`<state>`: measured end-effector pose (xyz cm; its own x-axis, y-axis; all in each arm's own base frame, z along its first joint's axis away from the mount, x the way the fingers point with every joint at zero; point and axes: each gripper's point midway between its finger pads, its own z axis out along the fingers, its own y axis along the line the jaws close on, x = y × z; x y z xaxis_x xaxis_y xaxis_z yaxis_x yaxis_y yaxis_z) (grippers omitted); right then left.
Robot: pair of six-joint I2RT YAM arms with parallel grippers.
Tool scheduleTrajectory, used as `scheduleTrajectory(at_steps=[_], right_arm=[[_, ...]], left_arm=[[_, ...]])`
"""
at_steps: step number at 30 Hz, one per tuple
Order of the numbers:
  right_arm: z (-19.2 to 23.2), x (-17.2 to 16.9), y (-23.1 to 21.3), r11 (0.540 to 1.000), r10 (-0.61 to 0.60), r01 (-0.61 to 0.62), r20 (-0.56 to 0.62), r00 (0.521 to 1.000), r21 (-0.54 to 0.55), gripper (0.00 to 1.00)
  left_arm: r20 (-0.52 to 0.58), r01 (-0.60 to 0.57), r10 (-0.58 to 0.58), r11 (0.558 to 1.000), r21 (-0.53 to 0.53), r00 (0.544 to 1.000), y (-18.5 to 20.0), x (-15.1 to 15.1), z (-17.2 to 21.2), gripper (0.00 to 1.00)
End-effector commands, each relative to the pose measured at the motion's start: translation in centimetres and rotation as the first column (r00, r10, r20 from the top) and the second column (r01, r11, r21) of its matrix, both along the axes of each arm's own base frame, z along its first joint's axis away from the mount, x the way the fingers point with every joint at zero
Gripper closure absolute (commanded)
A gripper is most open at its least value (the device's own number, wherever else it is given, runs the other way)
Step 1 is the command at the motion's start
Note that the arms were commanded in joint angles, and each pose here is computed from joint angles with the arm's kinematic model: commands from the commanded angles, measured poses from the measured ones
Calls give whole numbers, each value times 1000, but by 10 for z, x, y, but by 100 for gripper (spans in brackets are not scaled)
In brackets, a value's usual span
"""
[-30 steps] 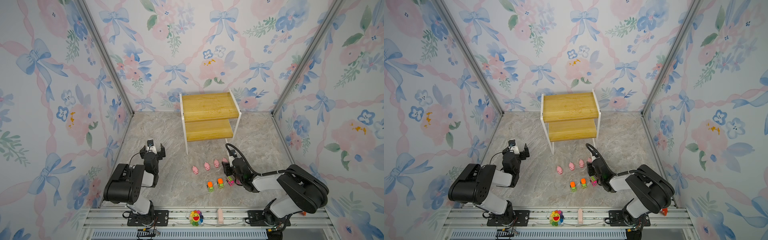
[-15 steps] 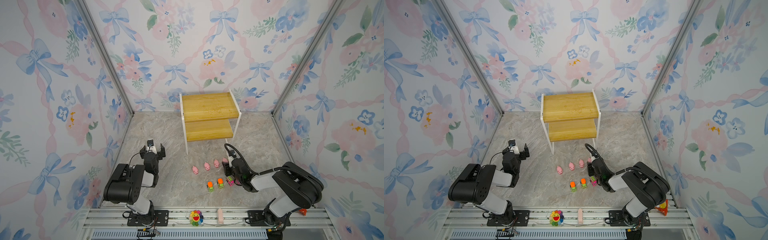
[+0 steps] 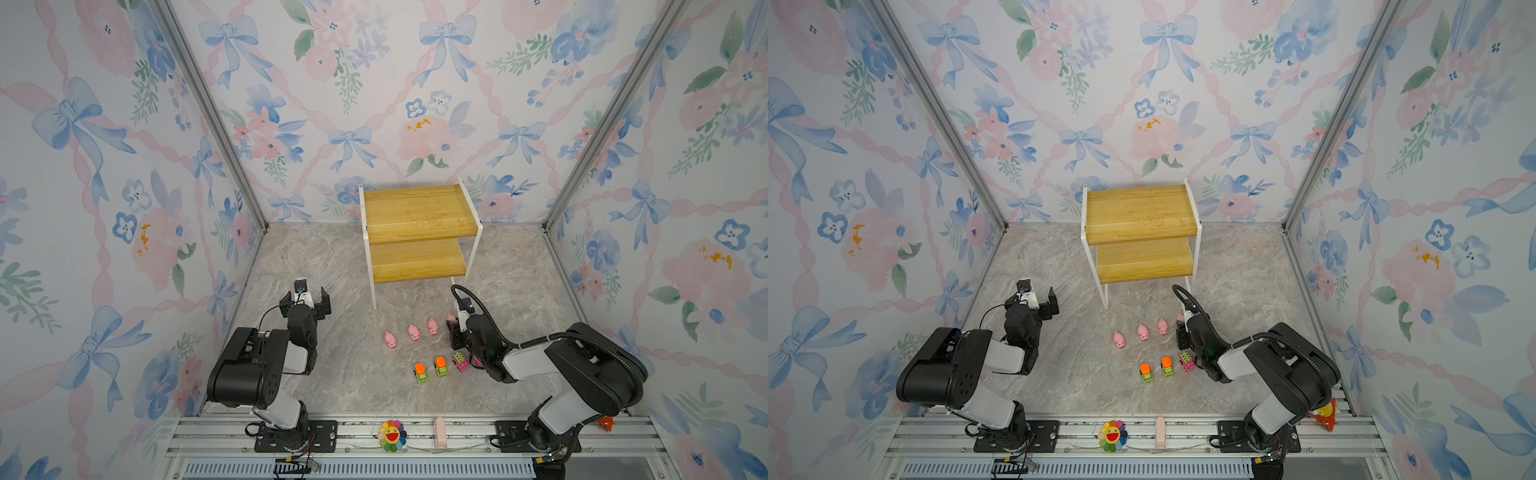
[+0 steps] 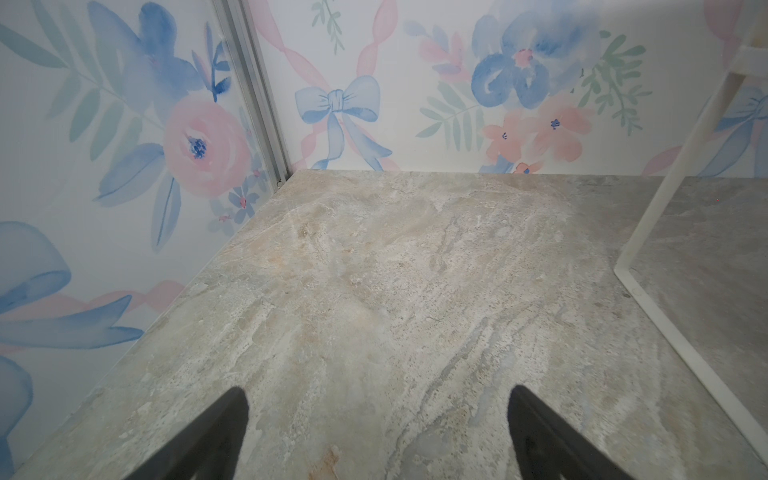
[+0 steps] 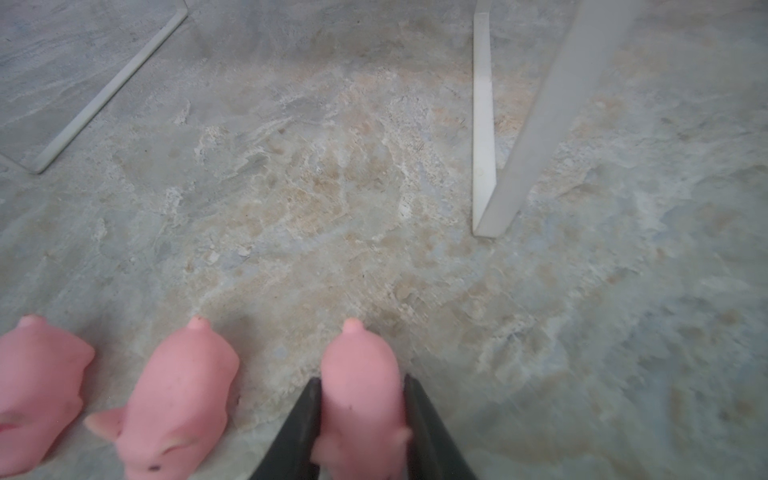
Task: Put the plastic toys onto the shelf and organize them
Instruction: 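Close the right gripper on the pink pig and lift it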
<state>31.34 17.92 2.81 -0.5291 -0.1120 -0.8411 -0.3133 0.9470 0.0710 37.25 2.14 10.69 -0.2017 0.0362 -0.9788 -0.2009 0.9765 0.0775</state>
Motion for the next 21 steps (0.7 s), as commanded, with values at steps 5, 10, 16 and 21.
scheduleTrajectory(at_steps=[5,10,16,21], right_arm=[[2,4,4,999,15,-15,2,1000,28,73],[5,3,5,999,27,-27,4,1000,40,76],[9,2,4,998,36,-36,5,999,57,78],[26,0,9,994,58,-60,24,998,92,78]], left_arm=[[10,-11,11,1000,-12,1000,1,-1,2,2],[10,-11,11,1000,-11,1000,1,-1,2,2],[10,-11,11,1000,-12,1000,1,-1,2,2],[10,-11,11,1000,-12,1000,1,-1,2,2]])
